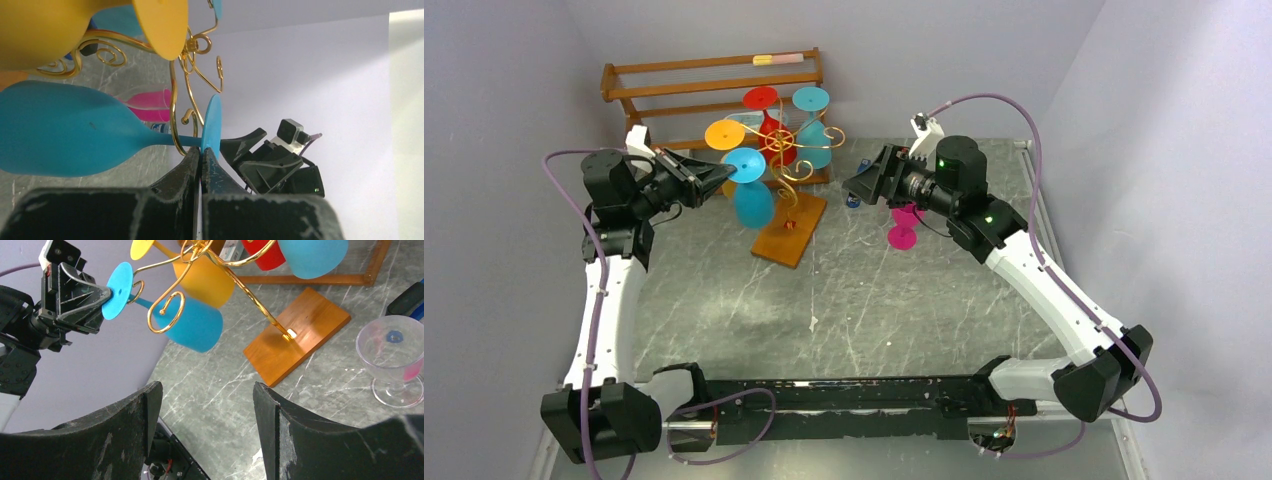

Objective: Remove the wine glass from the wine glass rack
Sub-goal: Pick up the wine glass from the wine rack.

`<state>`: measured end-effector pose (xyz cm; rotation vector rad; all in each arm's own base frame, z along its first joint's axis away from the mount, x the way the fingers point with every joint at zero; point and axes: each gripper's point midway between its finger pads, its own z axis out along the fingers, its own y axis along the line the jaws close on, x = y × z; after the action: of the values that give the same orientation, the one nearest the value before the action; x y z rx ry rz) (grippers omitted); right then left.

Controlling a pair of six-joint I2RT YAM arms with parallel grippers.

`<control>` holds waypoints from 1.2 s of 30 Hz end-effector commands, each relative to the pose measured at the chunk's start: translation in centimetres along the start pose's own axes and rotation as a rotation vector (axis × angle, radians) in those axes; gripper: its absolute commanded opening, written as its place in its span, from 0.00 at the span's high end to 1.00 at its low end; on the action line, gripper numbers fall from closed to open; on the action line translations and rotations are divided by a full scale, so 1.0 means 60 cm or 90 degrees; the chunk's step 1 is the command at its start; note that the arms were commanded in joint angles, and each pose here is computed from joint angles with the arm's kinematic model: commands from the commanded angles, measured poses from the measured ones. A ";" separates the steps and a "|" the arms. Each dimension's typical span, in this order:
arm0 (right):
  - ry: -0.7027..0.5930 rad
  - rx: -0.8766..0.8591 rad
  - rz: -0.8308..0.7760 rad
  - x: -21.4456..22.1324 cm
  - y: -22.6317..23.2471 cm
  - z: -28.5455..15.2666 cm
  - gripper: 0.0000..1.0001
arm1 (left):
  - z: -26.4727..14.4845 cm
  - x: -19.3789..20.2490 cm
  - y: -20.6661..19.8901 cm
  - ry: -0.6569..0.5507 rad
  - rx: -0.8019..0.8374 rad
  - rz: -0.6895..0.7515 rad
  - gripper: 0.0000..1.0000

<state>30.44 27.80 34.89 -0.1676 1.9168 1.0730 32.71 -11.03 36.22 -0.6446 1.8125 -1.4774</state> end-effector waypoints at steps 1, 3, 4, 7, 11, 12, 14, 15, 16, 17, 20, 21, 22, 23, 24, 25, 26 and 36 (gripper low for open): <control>-0.012 -0.003 -0.015 -0.011 0.006 -0.013 0.29 | -0.009 -0.017 -0.013 -0.035 -0.025 -0.009 0.95; -0.015 -0.003 -0.016 -0.012 0.007 -0.014 0.29 | -0.009 -0.019 -0.017 -0.038 -0.023 -0.014 0.95; -0.015 -0.002 -0.017 -0.012 0.006 -0.015 0.29 | -0.009 -0.020 -0.017 -0.041 -0.026 -0.018 0.95; -0.015 -0.002 -0.017 -0.011 0.006 -0.015 0.29 | -0.012 -0.026 -0.020 -0.058 -0.028 -0.027 0.95; -0.017 0.000 -0.017 -0.012 0.006 -0.017 0.29 | -0.010 -0.032 -0.020 -0.063 -0.022 -0.047 0.95; -0.020 -0.001 -0.018 -0.013 0.007 -0.018 0.29 | -0.009 -0.034 -0.019 -0.064 -0.023 -0.052 0.95; -0.024 0.000 -0.019 -0.015 0.007 -0.020 0.29 | -0.009 -0.041 -0.021 -0.073 -0.019 -0.060 0.95; -0.025 0.000 -0.019 -0.016 0.007 -0.020 0.29 | -0.008 -0.044 -0.022 -0.076 -0.016 -0.064 0.95; -0.025 0.002 -0.018 -0.016 0.007 -0.021 0.29 | -0.008 -0.047 -0.024 -0.079 -0.012 -0.066 0.95; -0.027 0.003 -0.018 -0.017 0.007 -0.022 0.29 | -0.007 -0.050 -0.027 -0.081 -0.008 -0.067 0.95; -0.029 0.005 -0.017 -0.017 0.006 -0.023 0.29 | -0.006 -0.055 -0.024 -0.090 -0.016 -0.070 0.95; -0.031 0.005 -0.016 -0.017 0.006 -0.024 0.29 | -0.005 -0.056 -0.022 -0.093 -0.018 -0.070 0.95; -0.032 0.005 -0.016 -0.018 0.006 -0.023 0.29 | -0.004 -0.058 -0.018 -0.095 -0.021 -0.073 0.95; -0.033 0.005 -0.016 -0.019 0.006 -0.024 0.29 | -0.002 -0.059 -0.017 -0.093 -0.020 -0.075 0.95; -0.035 0.006 -0.016 -0.019 0.005 -0.024 0.29 | -0.001 -0.060 -0.014 -0.093 -0.021 -0.075 0.95; -0.035 0.006 -0.016 -0.019 0.005 -0.024 0.29 | 0.000 -0.061 -0.011 -0.095 -0.025 -0.075 0.95; -0.035 0.007 -0.015 -0.019 0.005 -0.024 0.29 | 0.000 -0.064 -0.009 -0.099 -0.030 -0.076 0.95; -0.037 0.005 -0.007 -0.017 0.003 -0.021 0.29 | 0.016 -0.060 -0.013 -0.098 -0.024 -0.075 0.95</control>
<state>30.19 27.03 35.80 -0.1555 1.8812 1.0495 35.43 -8.69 35.61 -0.9173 1.7631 -1.4186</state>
